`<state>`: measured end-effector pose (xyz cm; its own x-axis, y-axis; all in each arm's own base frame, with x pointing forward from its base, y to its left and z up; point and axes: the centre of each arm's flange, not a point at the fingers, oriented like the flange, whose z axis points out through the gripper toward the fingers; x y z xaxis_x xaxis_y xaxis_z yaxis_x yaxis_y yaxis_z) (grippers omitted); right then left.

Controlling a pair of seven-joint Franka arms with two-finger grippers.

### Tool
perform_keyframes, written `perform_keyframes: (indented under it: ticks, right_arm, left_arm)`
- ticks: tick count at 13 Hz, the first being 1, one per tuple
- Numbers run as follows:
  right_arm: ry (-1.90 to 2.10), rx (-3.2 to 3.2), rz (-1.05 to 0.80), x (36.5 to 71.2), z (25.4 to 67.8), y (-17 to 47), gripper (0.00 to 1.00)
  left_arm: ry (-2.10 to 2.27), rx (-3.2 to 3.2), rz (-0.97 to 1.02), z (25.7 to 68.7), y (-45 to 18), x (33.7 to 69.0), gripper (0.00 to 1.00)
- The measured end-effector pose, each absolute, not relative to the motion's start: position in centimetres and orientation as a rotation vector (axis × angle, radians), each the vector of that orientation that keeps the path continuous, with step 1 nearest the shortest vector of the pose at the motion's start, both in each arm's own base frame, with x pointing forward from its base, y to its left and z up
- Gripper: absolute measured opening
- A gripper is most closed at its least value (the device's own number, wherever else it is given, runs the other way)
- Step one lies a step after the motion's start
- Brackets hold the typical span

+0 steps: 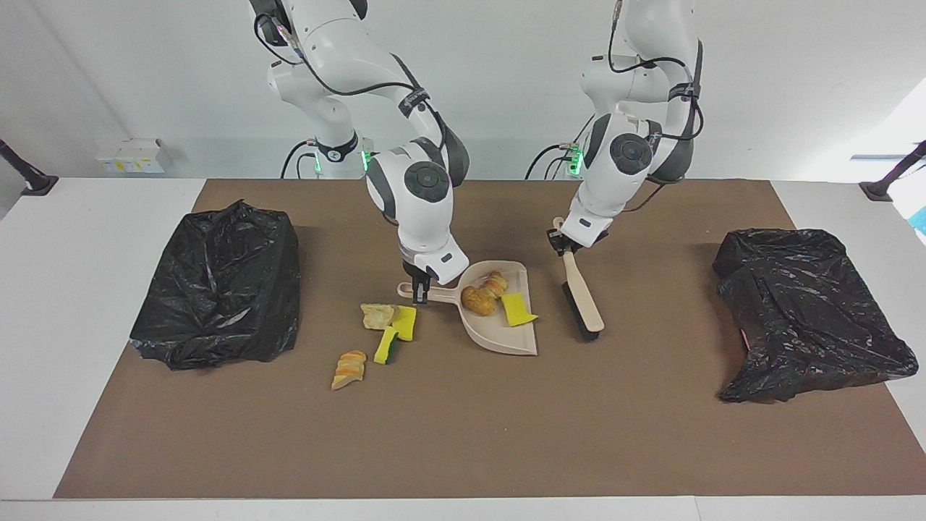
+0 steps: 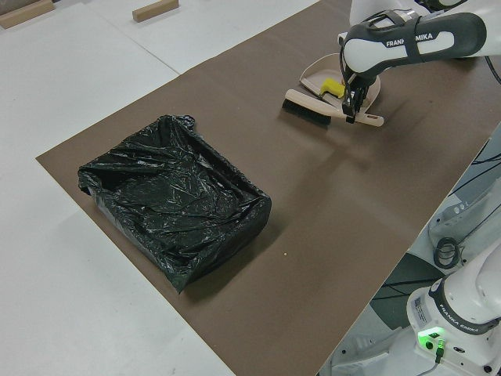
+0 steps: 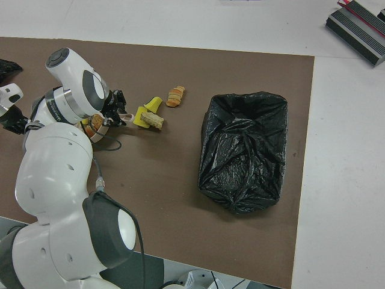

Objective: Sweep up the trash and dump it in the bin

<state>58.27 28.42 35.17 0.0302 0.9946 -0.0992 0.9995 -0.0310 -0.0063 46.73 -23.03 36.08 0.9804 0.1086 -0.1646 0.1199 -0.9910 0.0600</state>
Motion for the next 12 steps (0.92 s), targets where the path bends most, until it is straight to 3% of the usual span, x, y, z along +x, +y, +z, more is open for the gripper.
perform_keyframes:
  ticks: [6, 12]
  right_arm:
    - [2.085, 2.286, -0.067, 60.2, 36.5, 25.6, 0.33]
    - [2.006, 2.399, 0.029, 61.5, 44.3, 17.9, 0.33]
  left_arm:
    - [0.157, 3.072, -0.275, 35.3, -24.1, 45.1, 0.26]
    - [0.169, 3.116, -0.243, 35.6, -31.3, 37.0, 0.26]
